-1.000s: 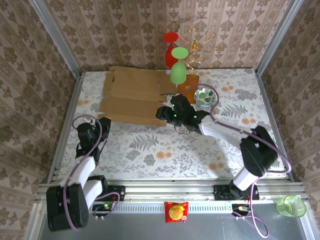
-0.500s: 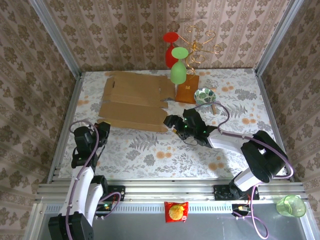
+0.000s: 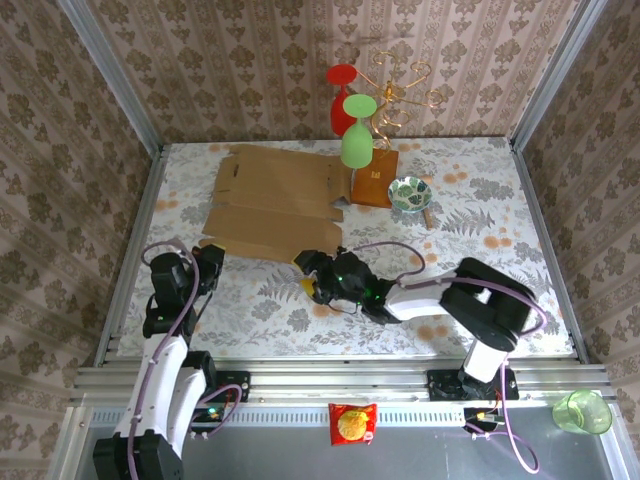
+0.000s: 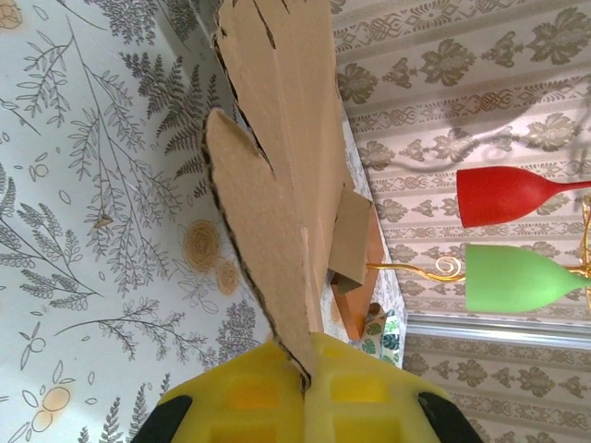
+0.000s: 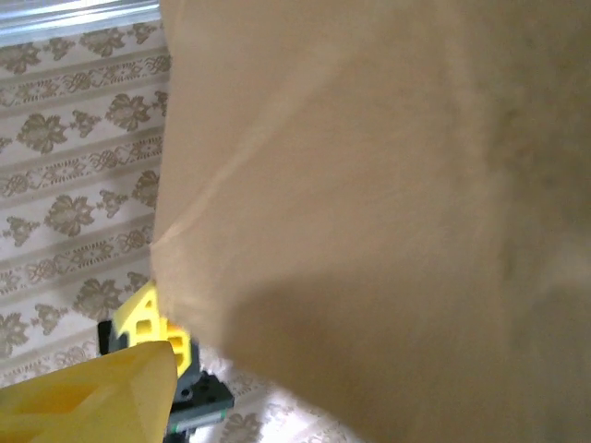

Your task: Fold the paper box

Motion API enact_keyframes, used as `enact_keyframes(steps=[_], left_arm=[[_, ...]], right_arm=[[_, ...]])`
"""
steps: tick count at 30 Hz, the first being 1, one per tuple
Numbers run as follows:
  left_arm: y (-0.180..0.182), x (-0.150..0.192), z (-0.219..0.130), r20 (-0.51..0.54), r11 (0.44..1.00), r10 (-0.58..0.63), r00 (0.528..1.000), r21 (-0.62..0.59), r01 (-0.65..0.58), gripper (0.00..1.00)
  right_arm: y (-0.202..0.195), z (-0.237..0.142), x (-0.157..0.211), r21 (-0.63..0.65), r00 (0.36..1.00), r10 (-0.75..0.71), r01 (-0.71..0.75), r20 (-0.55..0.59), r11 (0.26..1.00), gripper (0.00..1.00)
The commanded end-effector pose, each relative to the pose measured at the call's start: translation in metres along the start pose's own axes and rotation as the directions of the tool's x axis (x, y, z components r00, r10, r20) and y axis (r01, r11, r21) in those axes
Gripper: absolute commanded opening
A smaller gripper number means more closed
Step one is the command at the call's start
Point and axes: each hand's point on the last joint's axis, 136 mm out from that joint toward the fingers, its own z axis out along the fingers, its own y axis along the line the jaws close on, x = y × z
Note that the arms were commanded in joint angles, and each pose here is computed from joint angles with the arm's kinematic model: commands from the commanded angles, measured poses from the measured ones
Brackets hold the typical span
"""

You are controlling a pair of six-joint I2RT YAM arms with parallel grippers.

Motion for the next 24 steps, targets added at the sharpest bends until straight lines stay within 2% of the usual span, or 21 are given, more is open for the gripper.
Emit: enact_keyframes(steps=[1, 5, 9, 20, 23, 24], left_arm=[[-0.026, -0.001, -0.009, -0.002, 0.998, 0.016, 1.000, 0.058, -0.016, 0.00], [-0.026, 0.003, -0.013, -0.005, 0.998, 0.015, 1.000, 0.059, -0.015, 0.00], [-0.023, 0.005, -0.015, -0.006, 0.998, 0.006, 1.000, 0.060, -0.006, 0.00], [-0.034, 0.017, -0.017, -0.015, 0.995, 0.011, 1.000, 0.095, -0.010, 0.00], [-0.037, 0.022, -0.018, -0.020, 0.995, 0.018, 1.000, 0.099, -0.016, 0.00], [-0.037, 0.024, -0.019, -0.022, 0.995, 0.021, 1.000, 0.099, -0.018, 0.00]], right_arm=[[0.027, 0.011, -0.012, -0.175, 0.986, 0.141, -0.124, 0.085, 0.977, 0.66], [0.043, 0.009, -0.016, -0.243, 0.979, 0.136, -0.097, 0.151, 0.965, 0.63], [0.059, 0.001, -0.015, -0.253, 0.973, 0.096, -0.041, 0.208, 0.967, 0.60], [0.072, 0.013, -0.010, -0.274, 0.961, 0.155, -0.089, 0.229, 0.958, 0.43], [0.076, 0.016, -0.011, -0.272, 0.956, 0.163, -0.094, 0.244, 0.958, 0.33], [0.075, 0.016, -0.013, -0.267, 0.953, 0.164, -0.094, 0.253, 0.959, 0.22]])
